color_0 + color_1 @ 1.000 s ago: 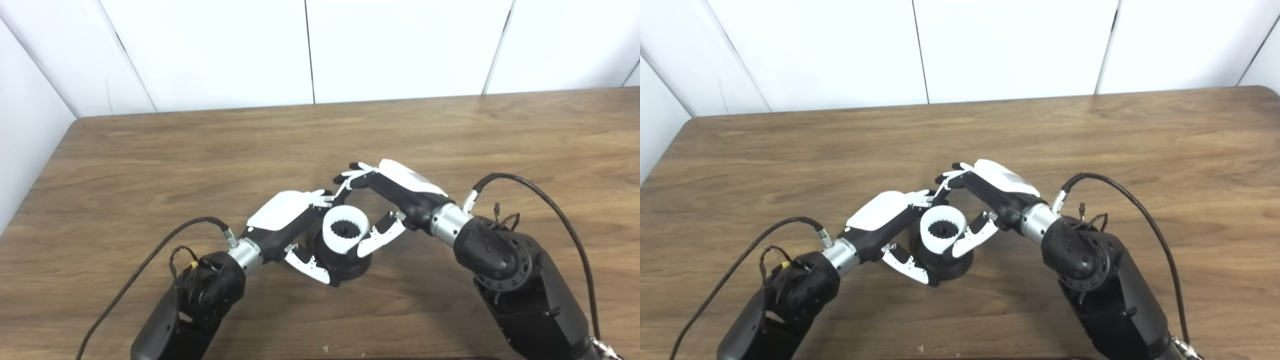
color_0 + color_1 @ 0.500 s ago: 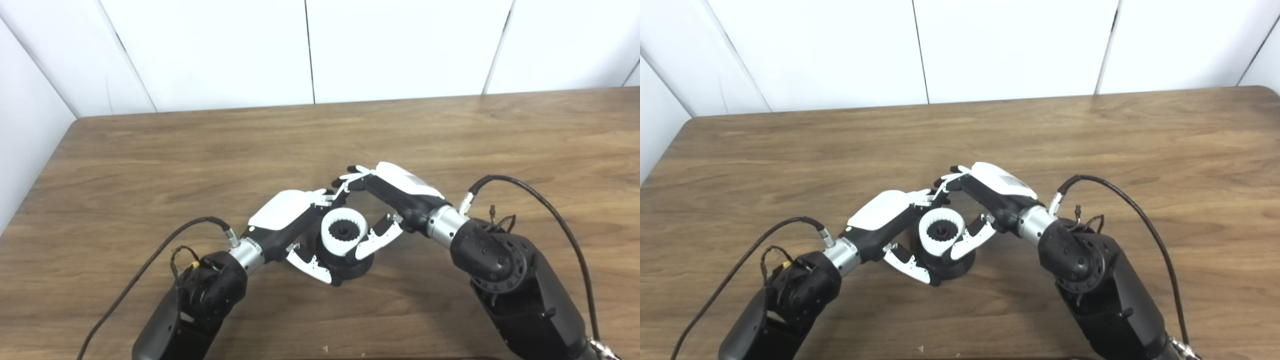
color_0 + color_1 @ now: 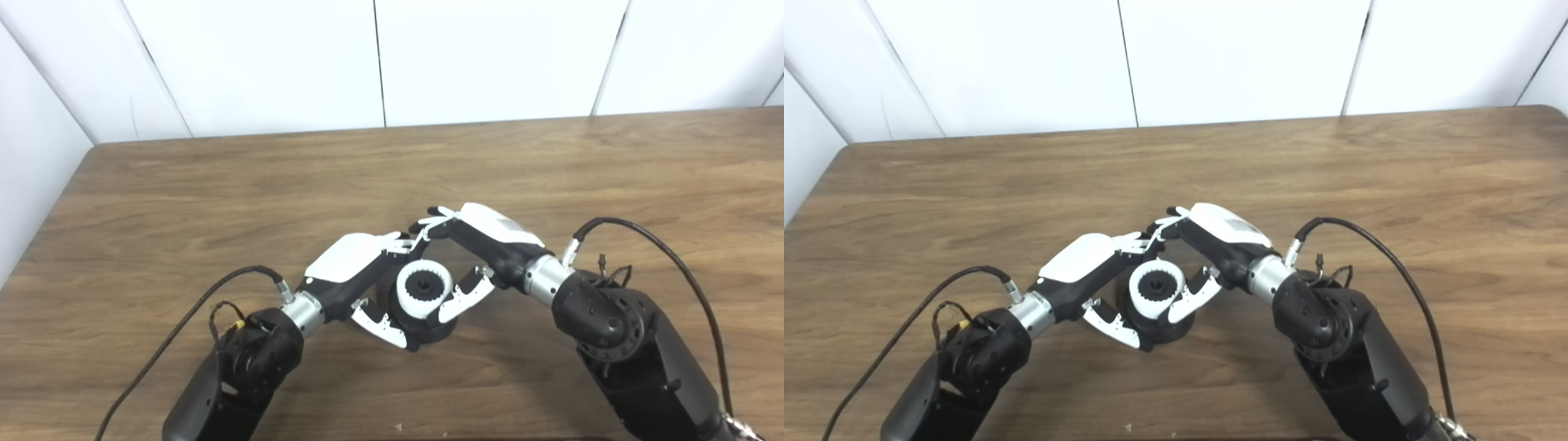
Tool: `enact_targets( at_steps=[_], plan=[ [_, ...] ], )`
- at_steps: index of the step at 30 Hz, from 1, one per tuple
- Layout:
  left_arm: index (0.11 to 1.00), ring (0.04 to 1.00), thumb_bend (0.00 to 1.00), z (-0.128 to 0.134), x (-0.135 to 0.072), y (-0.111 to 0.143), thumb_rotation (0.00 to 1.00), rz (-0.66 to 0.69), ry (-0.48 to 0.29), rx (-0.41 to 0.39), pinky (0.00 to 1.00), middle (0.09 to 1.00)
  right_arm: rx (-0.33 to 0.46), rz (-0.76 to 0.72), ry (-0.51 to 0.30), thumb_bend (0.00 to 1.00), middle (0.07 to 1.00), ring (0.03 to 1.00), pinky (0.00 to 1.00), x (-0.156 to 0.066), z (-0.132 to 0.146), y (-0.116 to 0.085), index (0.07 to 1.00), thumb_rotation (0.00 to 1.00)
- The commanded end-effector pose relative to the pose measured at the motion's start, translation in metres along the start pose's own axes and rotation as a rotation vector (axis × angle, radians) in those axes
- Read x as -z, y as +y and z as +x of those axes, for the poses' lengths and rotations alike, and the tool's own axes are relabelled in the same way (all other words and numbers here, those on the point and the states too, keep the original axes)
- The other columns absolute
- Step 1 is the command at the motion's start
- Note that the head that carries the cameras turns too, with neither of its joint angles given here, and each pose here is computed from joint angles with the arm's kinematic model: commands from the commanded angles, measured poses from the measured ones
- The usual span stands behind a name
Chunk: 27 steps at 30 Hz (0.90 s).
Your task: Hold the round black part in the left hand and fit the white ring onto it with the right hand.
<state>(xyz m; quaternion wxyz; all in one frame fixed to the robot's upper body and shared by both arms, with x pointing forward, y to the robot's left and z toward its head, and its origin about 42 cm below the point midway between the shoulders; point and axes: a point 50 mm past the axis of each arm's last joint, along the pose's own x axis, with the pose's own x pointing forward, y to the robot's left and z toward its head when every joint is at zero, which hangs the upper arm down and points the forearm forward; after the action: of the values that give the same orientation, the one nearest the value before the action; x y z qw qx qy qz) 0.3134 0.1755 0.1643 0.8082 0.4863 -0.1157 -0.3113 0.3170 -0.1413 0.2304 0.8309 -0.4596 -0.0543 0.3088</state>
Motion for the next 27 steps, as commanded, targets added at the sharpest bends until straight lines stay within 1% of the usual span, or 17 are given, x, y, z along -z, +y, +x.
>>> enact_targets(
  at_steps=[1, 7, 13, 18, 22, 27],
  plan=[
    [0.608, 0.969, 0.78, 0.003, -0.007, 0.022, 0.33, 0.041, -0.036, -0.065, 0.94, 0.903, 0.027, -0.041, -0.048, 1.0, 0.882, 0.986, 0.97, -0.009, 0.003, -0.011, 0.677, 0.39],
    [0.608, 0.969, 0.79, 0.003, -0.005, 0.022, 0.33, 0.038, -0.036, -0.065, 0.95, 0.905, 0.018, -0.05, -0.032, 1.0, 0.891, 0.984, 0.96, -0.006, 0.002, -0.013, 0.708, 0.42],
    [0.601, 0.97, 0.8, 0.002, -0.004, 0.021, 0.34, 0.031, -0.029, -0.068, 0.96, 0.905, 0.026, -0.042, -0.028, 1.0, 0.891, 0.98, 0.96, -0.005, 0.002, -0.014, 0.71, 0.42],
    [0.621, 0.97, 0.81, 0.002, -0.001, 0.02, 0.36, 0.032, -0.021, -0.068, 0.96, 0.904, 0.042, -0.028, -0.024, 1.0, 0.89, 0.98, 0.95, -0.002, 0.0, -0.017, 0.708, 0.42],
    [0.657, 0.97, 0.85, 0.001, 0.0, 0.021, 0.37, 0.031, -0.008, -0.071, 0.95, 0.902, 0.052, -0.021, -0.023, 1.0, 0.892, 0.982, 0.96, -0.001, -0.001, -0.02, 0.705, 0.41],
    [0.725, 0.958, 0.94, -0.001, 0.002, 0.023, 0.36, 0.047, 0.004, -0.083, 0.9, 0.889, 0.072, -0.01, -0.02, 1.0, 0.89, 0.979, 0.96, 0.002, -0.003, -0.025, 0.697, 0.4]
  ],
)
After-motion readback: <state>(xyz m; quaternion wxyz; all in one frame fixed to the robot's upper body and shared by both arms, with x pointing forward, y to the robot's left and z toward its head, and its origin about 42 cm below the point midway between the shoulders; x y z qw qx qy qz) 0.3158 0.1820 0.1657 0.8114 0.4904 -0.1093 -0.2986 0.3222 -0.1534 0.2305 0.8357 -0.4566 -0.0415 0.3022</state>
